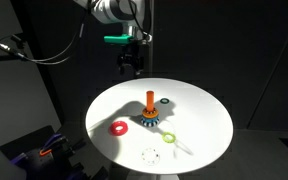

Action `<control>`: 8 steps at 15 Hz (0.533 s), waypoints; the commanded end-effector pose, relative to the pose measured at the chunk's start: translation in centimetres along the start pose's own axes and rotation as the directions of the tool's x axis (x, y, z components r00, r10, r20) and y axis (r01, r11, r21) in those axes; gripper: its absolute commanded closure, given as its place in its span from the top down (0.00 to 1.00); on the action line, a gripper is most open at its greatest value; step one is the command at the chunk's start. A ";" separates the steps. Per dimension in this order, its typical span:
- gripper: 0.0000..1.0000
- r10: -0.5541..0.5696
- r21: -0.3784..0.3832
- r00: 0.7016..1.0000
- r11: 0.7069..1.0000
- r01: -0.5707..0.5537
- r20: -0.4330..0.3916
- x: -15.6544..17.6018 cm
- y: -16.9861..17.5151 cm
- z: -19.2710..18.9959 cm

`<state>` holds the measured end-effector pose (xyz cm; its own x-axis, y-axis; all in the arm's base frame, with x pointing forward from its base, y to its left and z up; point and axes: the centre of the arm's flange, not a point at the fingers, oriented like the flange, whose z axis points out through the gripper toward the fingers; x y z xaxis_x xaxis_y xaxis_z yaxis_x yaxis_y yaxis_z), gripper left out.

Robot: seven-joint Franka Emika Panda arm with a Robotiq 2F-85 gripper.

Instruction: Take the orange ring off of the ring toss then place a black and white one onto it

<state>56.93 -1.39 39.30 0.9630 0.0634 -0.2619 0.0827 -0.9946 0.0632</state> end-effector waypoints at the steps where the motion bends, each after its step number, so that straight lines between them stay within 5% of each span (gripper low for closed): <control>1: 1.00 0.033 -0.004 0.999 0.999 -0.033 -0.028 -3.4 -0.5 -1.7; 8: 1.00 0.071 -0.014 0.987 0.997 -0.074 -0.146 -7.1 -0.6 -4.0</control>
<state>53.51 -1.10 43.84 0.9843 0.0319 -0.1738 0.0457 -0.9961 0.0757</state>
